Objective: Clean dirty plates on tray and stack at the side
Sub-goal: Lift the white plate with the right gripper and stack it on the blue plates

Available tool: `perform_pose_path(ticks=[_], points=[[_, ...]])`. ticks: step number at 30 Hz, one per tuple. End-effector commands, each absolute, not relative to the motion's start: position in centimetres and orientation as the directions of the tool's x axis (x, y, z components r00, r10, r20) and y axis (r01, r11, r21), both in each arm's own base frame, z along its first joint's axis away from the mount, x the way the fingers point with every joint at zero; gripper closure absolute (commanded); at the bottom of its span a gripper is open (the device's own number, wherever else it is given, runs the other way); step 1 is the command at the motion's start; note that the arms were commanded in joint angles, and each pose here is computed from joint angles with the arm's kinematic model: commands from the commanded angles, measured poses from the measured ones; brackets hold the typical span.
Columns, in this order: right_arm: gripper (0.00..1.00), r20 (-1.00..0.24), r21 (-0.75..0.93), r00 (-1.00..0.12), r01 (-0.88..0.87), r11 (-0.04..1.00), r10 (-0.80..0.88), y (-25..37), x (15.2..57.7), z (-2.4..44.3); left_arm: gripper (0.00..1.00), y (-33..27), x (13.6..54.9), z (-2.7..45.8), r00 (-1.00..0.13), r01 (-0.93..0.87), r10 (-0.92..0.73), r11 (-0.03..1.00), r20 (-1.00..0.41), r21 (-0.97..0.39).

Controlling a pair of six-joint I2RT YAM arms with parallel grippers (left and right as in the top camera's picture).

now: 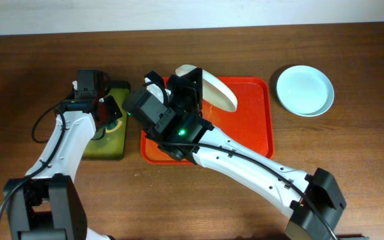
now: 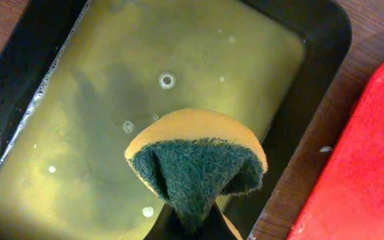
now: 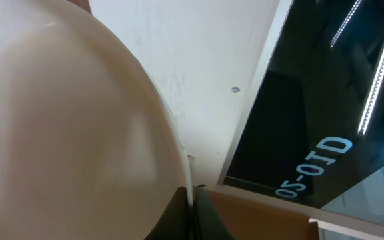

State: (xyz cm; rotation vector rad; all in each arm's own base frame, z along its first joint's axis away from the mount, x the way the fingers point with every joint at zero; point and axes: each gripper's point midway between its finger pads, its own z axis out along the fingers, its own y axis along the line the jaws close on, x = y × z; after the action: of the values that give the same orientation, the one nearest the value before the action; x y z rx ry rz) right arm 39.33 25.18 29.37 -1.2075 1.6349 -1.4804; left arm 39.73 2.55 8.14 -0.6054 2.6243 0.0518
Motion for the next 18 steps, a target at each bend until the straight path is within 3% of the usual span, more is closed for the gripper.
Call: perform_pose_path(ticks=[1, 18], points=[[0.96, 0.088, -0.983, -0.407, -0.183, -0.013, -0.909, 24.88, 39.07, 31.13, 1.00, 2.65, 39.99, 8.81, -0.791, -0.436, -0.424, 0.896, -0.442, -0.081], [0.96, 0.080, -0.981, -0.400, -0.195, 0.000, -0.913, 24.71, 39.53, 30.84, 1.00, 2.66, 40.05, 8.83, -0.789, -0.436, -0.424, 0.896, -0.444, -0.082]])
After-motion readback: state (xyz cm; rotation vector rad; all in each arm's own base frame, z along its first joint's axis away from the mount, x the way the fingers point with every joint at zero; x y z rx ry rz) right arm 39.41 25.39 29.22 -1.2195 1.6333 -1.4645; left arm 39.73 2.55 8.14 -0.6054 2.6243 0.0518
